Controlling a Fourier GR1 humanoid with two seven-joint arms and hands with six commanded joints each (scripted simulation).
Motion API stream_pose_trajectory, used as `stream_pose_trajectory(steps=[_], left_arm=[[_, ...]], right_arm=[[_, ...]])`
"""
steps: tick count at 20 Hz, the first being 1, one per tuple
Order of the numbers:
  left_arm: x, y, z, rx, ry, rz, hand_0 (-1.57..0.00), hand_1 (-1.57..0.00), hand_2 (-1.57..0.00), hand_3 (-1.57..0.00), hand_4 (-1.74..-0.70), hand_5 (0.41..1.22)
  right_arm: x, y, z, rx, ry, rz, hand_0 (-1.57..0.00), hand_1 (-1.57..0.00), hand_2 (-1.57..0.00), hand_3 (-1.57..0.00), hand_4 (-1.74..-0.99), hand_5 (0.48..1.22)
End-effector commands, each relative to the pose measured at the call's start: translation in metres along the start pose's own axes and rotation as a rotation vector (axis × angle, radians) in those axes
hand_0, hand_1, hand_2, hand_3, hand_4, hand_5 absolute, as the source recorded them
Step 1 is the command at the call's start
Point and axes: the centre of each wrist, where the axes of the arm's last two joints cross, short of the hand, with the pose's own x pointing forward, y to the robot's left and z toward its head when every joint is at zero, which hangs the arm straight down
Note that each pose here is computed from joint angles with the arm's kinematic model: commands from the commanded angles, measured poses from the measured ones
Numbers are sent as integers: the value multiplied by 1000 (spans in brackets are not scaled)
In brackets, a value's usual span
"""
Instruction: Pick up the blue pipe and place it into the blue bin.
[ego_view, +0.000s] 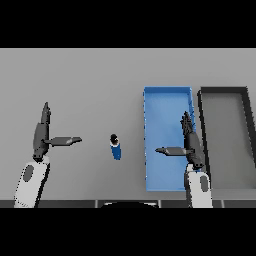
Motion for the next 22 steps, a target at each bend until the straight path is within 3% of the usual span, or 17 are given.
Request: stream_pose_trajectory(steps=[1, 6, 7, 9, 14, 22], left_arm=[[0, -1, 1, 0, -6, 1, 1, 1, 1, 1, -1006, 586], [2, -9, 7, -7, -22, 4, 1, 1, 1, 1, -1006, 586], [-3, 2, 18, -129, -60, -65, 1, 1, 1, 1, -1006, 586], [-8, 20, 26, -246, -72, -136, 1, 1, 1, 1, -1011, 588], [-3, 23, 26, -328, -91, -151, 1, 1, 1, 1, -1009, 589], [8, 6, 42, -617, -53, -175, 1, 1, 1, 1, -1040, 532]], right_arm=[[0, -1, 1, -1, -1, 0, 1, 1, 1, 1, -1222, 603], [0, -14, 8, -9, -9, 3, 1, 1, 1, 1, -1222, 603], [4, -23, 16, 40, -69, 111, 1, 1, 1, 1, -1222, 603], [7, -26, 27, 106, -92, 185, 1, 1, 1, 1, -1230, 601], [14, -20, 31, 134, -83, 243, 1, 1, 1, 1, -1226, 593], [16, -25, 31, 159, -124, 252, 1, 1, 1, 1, -1225, 603]])
